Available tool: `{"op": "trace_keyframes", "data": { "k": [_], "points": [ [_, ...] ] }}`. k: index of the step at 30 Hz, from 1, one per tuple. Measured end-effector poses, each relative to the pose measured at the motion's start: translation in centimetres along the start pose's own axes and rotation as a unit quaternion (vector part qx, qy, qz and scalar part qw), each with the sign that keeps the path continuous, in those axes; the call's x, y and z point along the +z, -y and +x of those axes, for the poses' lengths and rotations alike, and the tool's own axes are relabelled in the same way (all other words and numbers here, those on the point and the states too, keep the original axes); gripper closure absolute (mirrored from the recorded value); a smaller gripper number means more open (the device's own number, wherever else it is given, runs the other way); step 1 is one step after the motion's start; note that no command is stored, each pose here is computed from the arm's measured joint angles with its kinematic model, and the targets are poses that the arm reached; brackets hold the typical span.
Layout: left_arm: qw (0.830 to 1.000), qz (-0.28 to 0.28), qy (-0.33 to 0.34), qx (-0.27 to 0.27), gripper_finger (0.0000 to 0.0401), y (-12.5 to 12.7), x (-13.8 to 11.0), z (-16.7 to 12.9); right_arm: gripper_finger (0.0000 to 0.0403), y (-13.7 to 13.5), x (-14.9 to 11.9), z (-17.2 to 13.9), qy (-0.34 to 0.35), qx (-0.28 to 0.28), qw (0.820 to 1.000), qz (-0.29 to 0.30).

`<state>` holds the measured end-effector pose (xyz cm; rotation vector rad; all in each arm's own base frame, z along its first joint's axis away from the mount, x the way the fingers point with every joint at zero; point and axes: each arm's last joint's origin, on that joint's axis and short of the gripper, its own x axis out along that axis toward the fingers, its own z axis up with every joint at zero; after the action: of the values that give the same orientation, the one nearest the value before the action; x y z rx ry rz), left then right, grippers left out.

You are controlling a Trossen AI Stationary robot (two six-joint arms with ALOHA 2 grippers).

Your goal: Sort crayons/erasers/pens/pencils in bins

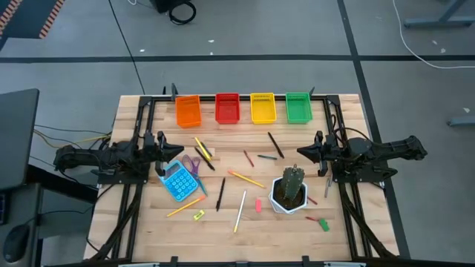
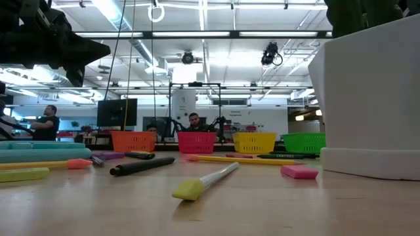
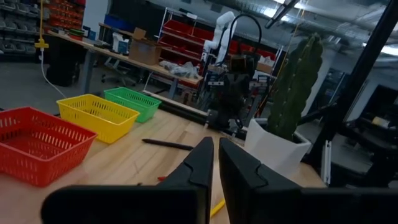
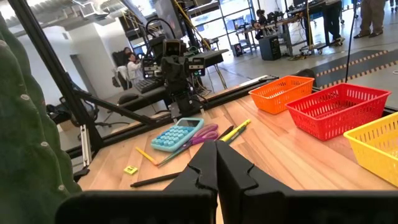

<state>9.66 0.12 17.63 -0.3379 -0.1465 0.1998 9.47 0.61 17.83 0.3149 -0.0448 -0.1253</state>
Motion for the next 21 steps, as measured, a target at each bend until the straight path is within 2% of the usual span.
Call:
{"op": "trace_keyframes", "data": {
  "k": [5,8,11,15,18,21],
  "points": [
    [0.999,-0.045,0.003,-0.001,0.0376,0.2,0.6,0.0,0.0397,0.0,0.0,0.0,0.000,0.000,1.000,0.000],
    [0.999,-0.032,0.005,-0.002,0.0374,0.9,2.6,0.0,0.0397,0.0,0.0,0.0,0.000,0.000,1.000,0.000],
    [0.998,0.010,-0.053,0.018,0.0370,1.5,4.1,0.6,0.0397,0.0,0.0,0.0,0.000,0.000,1.000,0.000],
    [0.987,0.036,-0.150,0.051,0.0365,2.5,5.6,2.1,0.0397,0.1,0.0,0.0,0.002,-0.011,1.000,-0.009],
    [0.972,-0.009,-0.218,0.092,0.0366,3.2,5.8,3.9,0.0397,0.4,0.0,0.0,0.011,-0.064,0.997,-0.044],
    [0.950,-0.115,-0.250,0.147,0.0370,3.8,5.3,6.3,0.0397,0.5,0.0,0.0,0.014,-0.085,0.993,-0.075]
  ]
}}
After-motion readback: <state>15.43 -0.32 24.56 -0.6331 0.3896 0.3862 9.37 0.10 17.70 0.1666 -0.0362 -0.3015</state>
